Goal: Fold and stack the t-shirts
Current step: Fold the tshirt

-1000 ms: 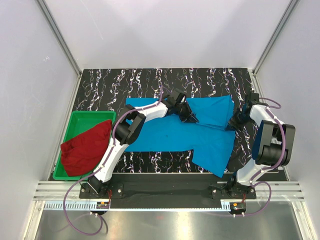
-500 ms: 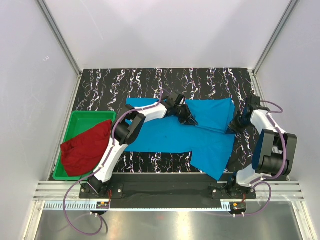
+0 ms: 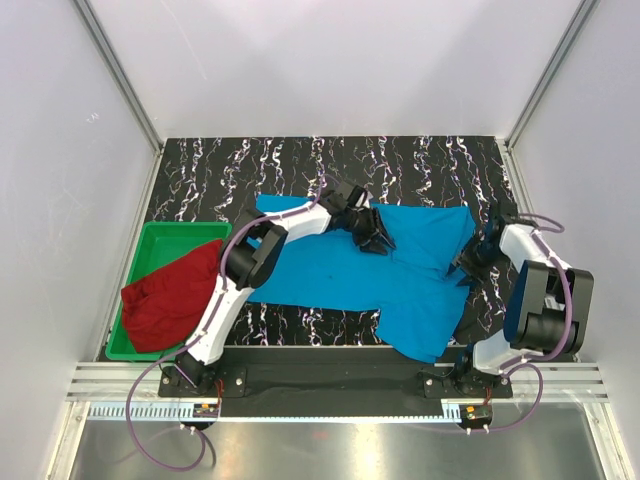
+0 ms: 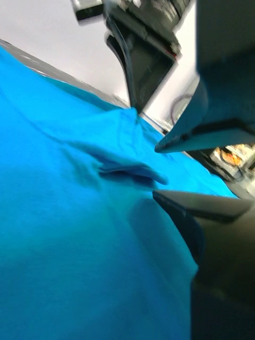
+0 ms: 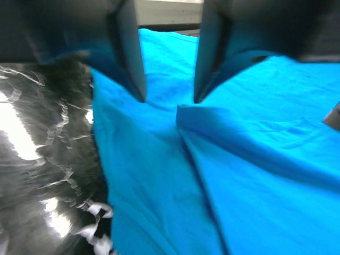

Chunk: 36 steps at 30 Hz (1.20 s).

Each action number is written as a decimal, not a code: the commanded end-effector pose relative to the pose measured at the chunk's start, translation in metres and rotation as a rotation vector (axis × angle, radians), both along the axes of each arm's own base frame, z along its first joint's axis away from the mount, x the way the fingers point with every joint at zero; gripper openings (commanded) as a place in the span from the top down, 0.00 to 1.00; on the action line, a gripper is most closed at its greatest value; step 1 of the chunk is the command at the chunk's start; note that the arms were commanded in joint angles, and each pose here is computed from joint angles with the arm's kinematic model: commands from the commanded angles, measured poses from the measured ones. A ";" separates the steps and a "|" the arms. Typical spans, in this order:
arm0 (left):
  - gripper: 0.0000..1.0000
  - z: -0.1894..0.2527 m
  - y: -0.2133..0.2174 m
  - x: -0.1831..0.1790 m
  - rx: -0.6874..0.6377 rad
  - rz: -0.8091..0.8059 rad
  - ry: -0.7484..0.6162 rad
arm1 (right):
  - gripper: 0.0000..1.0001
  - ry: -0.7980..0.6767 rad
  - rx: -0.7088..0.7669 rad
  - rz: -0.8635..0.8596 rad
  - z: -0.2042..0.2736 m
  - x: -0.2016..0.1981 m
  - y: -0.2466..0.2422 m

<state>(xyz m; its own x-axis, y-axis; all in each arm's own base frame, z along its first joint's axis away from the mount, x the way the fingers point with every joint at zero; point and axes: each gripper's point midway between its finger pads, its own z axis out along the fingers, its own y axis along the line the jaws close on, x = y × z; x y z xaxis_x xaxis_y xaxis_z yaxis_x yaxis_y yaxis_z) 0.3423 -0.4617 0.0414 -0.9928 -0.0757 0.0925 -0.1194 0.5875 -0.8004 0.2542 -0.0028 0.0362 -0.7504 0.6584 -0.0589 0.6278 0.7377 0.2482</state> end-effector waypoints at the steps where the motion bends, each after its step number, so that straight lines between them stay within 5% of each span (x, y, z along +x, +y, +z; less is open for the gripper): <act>1: 0.59 0.074 0.014 0.007 -0.089 -0.090 -0.159 | 0.50 -0.124 -0.116 -0.005 0.045 0.027 -0.022; 9: 0.60 0.089 0.096 0.013 -0.002 -0.144 -0.319 | 0.43 -0.217 -0.059 -0.114 0.055 0.097 -0.026; 12: 0.59 0.093 0.103 0.011 0.009 -0.191 -0.378 | 0.50 -0.182 0.005 -0.124 0.043 0.108 -0.019; 18: 0.55 0.104 0.068 -0.001 -0.099 -0.291 -0.384 | 0.47 -0.155 0.067 -0.096 0.019 0.080 -0.001; 24: 0.59 0.078 0.031 -0.012 0.076 -0.354 -0.522 | 0.45 -0.125 0.051 -0.032 0.013 0.062 0.000; 36: 0.59 0.044 0.004 -0.003 0.344 -0.207 -0.487 | 0.39 -0.097 -0.001 -0.036 0.019 0.044 -0.005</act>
<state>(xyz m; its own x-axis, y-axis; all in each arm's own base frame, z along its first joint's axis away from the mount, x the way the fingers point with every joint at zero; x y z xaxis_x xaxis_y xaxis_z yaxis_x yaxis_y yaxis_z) 0.3229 -0.4566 0.0845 -0.9125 0.2352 -0.3346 0.3933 0.7290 -0.5603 0.3042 -0.0097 0.0487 -0.7091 0.6955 -0.1161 0.6404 0.7042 0.3067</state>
